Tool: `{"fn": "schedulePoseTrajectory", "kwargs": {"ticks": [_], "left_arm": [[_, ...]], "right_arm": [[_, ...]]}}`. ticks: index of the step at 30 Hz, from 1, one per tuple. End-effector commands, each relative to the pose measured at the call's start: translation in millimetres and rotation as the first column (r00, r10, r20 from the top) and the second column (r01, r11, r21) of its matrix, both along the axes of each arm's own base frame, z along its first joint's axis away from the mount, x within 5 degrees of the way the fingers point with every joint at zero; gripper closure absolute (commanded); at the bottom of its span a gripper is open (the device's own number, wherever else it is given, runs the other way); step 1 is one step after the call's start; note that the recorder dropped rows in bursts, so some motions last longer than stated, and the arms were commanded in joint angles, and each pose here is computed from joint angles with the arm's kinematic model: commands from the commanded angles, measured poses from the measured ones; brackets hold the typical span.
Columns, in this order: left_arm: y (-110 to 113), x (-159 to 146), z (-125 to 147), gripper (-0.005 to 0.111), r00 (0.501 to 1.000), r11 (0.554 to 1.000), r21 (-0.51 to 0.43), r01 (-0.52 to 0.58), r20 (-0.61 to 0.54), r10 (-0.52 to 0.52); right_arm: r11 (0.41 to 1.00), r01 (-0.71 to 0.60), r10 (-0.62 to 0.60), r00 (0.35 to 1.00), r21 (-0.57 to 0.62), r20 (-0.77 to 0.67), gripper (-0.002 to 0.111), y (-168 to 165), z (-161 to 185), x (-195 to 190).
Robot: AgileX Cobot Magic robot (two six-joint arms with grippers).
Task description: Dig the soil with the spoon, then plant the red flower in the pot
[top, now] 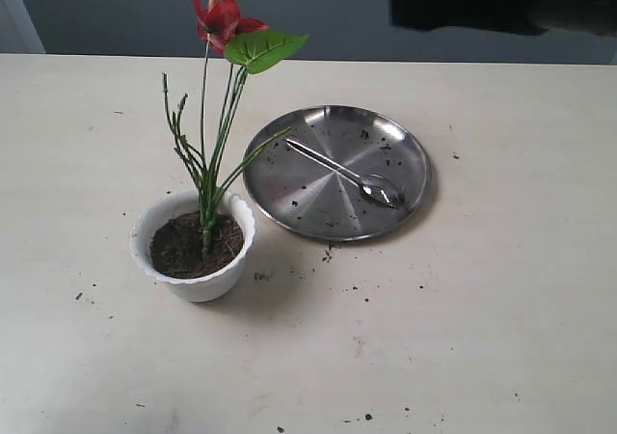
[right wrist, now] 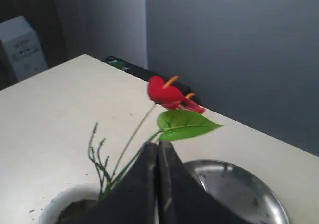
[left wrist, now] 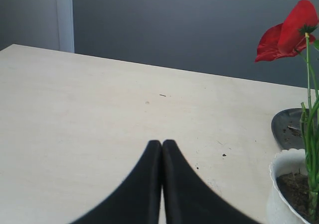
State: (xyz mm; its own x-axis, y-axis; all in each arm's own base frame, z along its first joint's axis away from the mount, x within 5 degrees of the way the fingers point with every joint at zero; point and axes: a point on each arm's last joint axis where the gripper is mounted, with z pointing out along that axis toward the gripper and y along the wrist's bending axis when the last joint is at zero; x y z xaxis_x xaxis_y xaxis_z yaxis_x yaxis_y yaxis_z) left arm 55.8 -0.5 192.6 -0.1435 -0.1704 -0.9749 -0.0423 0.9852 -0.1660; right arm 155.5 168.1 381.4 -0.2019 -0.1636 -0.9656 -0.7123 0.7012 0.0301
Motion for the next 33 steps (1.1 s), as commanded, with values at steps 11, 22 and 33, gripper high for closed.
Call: {"fn": "schedulePoseTrajectory", "kwargs": {"ticks": [11,22,33], "left_arm": [[-0.1,-0.3,-0.8,0.106,1.000,1.000,0.001,0.002,0.001,-0.002],[-0.1,-0.3,-0.8,0.106,1.000,1.000,0.001,0.002,0.001,-0.002],[-0.1,-0.3,-0.8,0.106,1.000,1.000,0.001,0.002,0.001,-0.002]], "right_arm": [[0.915,0.387,-0.387,0.922,0.115,-0.026,0.109,-106.7,-47.6,-21.0],[0.812,0.526,-0.543,0.840,0.253,-0.002,0.109,-148.0,-109.2,-79.3],[0.790,0.580,-0.584,0.811,0.198,-0.047,0.109,-154.2,-149.9,-90.2]]}}
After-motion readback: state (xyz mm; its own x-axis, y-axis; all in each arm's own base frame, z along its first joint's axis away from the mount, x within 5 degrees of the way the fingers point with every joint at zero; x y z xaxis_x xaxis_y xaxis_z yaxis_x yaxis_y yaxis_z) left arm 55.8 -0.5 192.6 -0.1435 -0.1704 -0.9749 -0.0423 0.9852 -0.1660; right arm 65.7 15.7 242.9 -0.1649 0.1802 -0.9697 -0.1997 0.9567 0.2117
